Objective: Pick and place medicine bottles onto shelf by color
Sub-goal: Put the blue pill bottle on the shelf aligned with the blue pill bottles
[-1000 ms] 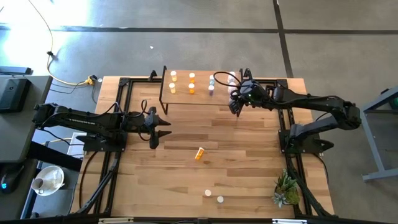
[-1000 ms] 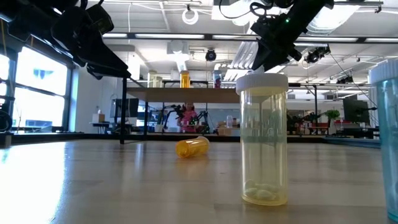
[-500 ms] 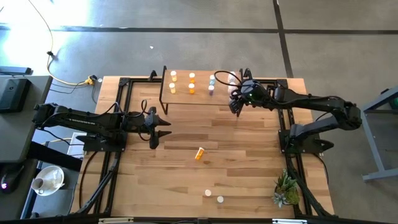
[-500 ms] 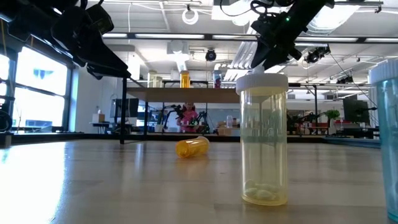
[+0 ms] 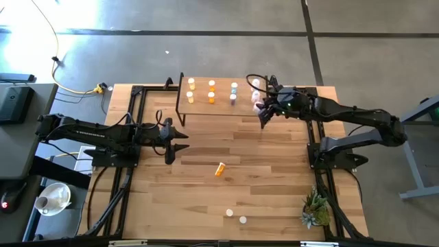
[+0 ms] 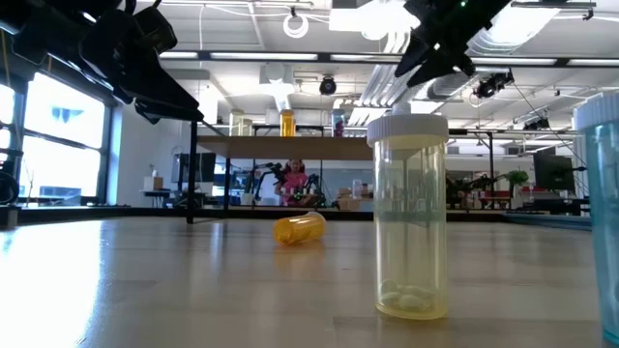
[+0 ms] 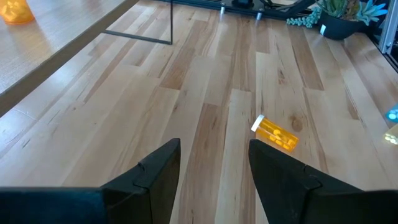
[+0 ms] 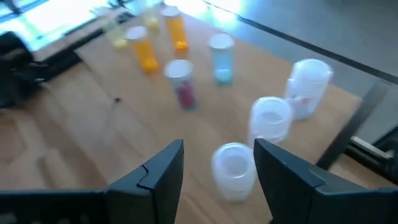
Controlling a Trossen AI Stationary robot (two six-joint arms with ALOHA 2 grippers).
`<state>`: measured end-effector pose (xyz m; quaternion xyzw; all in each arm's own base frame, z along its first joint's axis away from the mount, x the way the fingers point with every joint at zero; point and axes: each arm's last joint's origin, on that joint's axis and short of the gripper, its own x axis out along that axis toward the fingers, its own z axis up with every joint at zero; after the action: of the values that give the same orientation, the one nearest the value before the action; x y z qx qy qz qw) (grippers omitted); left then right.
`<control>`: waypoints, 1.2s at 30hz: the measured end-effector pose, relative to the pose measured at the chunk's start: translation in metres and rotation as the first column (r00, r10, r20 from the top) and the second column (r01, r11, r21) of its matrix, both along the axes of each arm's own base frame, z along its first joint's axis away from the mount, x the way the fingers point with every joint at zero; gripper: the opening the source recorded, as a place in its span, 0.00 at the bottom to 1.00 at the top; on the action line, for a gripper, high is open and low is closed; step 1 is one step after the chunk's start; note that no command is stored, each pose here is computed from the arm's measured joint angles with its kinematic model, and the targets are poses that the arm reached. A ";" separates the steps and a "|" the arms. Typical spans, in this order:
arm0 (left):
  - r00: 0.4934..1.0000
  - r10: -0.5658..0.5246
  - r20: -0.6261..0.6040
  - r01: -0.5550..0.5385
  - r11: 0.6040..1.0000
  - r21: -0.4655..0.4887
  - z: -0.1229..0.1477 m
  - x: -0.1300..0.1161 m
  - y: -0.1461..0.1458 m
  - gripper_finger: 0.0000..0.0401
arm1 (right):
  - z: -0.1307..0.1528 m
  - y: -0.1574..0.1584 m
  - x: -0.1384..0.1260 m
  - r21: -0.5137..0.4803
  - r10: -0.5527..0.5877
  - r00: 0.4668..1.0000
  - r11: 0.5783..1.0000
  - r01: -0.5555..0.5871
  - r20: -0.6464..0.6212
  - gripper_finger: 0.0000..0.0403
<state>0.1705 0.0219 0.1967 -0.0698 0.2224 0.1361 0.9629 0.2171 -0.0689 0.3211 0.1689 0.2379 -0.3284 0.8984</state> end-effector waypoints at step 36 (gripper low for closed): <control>0.998 -0.053 0.023 0.055 0.992 -0.117 0.000 0.001 -0.003 0.45 | -0.074 0.185 0.063 0.170 0.506 0.860 0.855 -0.490 -0.064 0.46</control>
<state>0.1710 0.0189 0.1966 -0.1215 0.2221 0.0961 0.9626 0.2797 0.1161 0.2473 0.1500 0.3447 -0.0743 0.9237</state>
